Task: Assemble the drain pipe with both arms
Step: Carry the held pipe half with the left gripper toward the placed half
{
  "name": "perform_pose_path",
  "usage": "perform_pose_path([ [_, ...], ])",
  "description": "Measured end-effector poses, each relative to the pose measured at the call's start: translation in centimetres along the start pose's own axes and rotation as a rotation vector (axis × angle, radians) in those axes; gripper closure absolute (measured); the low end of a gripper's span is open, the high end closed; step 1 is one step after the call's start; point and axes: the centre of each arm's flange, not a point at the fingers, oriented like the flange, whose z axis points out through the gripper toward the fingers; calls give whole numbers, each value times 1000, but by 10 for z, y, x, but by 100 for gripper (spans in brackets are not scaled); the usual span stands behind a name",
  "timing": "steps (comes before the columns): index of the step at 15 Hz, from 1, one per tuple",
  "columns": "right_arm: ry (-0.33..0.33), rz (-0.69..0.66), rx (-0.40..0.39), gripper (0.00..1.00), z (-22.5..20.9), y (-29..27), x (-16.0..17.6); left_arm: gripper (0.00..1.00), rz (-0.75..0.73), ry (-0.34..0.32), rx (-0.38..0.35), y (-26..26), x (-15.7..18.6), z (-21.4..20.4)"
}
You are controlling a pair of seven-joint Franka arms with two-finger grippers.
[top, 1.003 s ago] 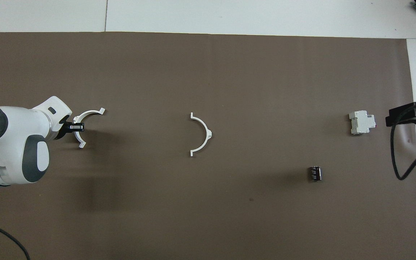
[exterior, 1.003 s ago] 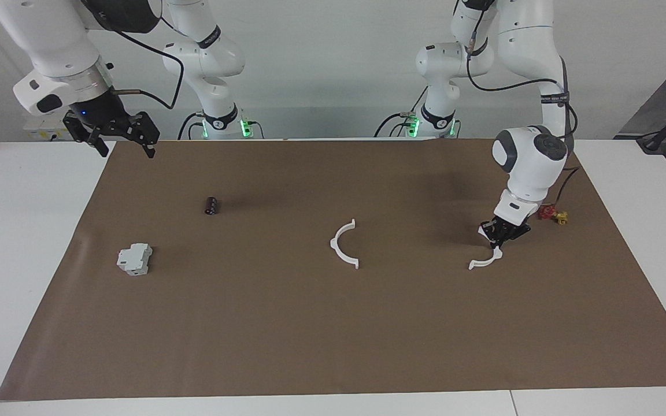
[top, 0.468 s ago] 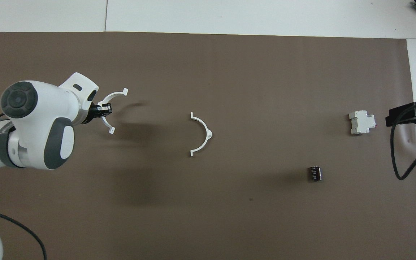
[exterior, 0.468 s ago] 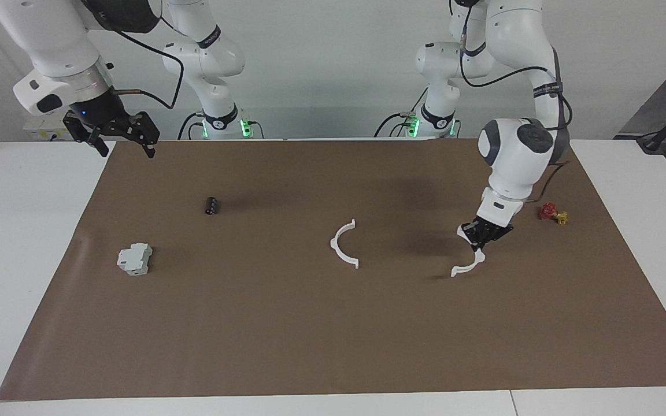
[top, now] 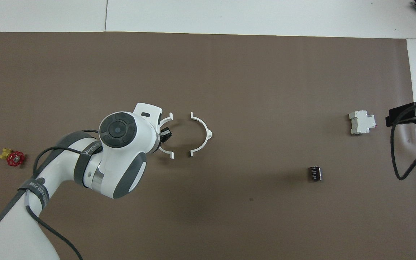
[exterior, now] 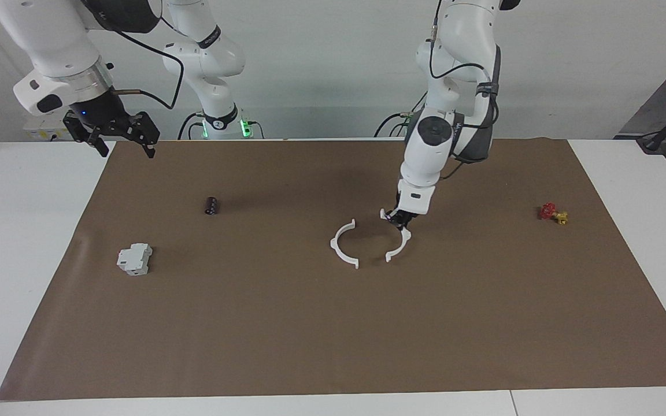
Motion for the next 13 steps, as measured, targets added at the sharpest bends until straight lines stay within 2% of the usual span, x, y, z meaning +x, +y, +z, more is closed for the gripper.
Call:
perform_pose_path([
  [2,0,0,0,0,0,0,0,92,-64,2,-5,5,-15,0],
  [5,0,0,0,0,0,0,0,92,-100,22,-39,5,-11,-2],
  [13,0,0,0,0,0,0,0,92,-72,59,-49,14,-4,33],
])
